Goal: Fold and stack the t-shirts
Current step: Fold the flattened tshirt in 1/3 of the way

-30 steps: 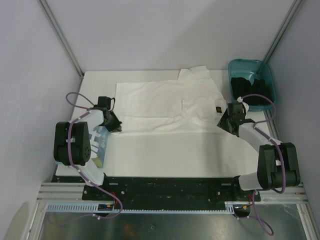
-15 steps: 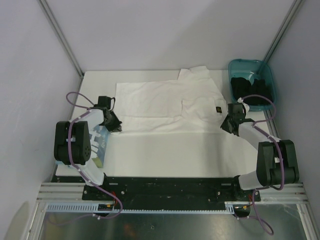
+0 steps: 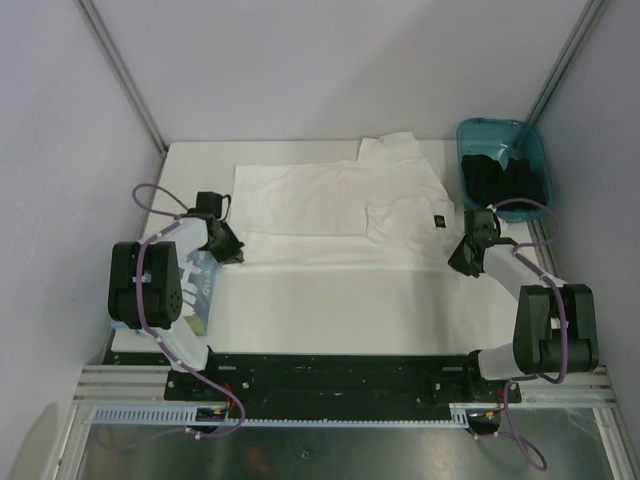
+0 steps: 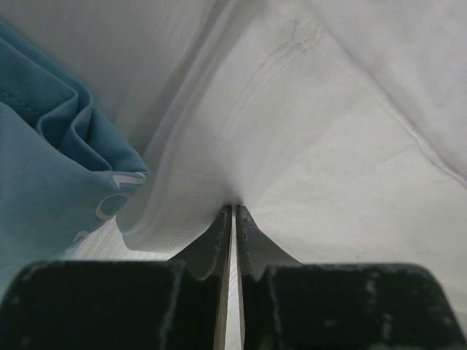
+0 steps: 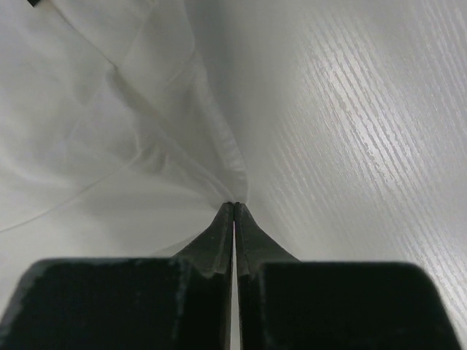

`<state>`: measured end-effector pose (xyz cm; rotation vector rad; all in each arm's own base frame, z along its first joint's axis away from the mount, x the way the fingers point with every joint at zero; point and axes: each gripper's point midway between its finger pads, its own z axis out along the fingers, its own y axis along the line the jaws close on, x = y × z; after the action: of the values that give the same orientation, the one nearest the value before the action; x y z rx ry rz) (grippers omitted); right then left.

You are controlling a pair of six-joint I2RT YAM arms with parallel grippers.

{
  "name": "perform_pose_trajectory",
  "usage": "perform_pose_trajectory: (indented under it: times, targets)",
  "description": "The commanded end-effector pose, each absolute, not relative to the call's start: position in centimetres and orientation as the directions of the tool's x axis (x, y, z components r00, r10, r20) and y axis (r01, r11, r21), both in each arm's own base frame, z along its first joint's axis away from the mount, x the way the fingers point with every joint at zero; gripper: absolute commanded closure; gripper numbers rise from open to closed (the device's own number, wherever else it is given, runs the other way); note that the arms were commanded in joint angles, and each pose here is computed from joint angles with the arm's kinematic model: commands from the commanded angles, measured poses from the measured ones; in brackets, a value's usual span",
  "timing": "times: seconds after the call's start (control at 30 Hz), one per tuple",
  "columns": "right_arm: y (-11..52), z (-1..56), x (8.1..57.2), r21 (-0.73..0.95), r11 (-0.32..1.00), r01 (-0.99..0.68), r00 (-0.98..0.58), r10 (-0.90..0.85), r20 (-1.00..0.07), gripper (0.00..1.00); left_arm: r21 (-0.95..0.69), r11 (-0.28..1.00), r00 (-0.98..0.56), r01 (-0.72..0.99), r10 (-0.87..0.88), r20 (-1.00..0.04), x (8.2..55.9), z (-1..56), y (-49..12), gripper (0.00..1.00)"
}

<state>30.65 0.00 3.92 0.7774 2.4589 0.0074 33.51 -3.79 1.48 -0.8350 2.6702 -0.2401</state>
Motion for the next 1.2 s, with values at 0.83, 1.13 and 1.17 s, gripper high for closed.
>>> perform_pose_trajectory:
  times: [0.83,1.13,1.17]
  targets:
    - [1.2,4.7,34.2,0.274,0.758,0.592,-0.598,0.641,-0.48,0.77,-0.293,0.695,-0.614,-0.656,-0.718,-0.328,30.0,4.2,0.6,0.77]
    - [-0.1,2.1,31.4,0.2,0.742,0.64,-0.633,0.656,-0.41,0.67,-0.26,0.681,-0.607,-0.685,-0.73,-0.312,29.3,2.5,1.6,0.64]
    - [-0.2,2.4,31.4,0.209,0.74,0.639,-0.629,0.66,-0.411,0.65,-0.26,0.68,-0.607,-0.685,-0.731,-0.313,29.3,2.3,1.7,0.63]
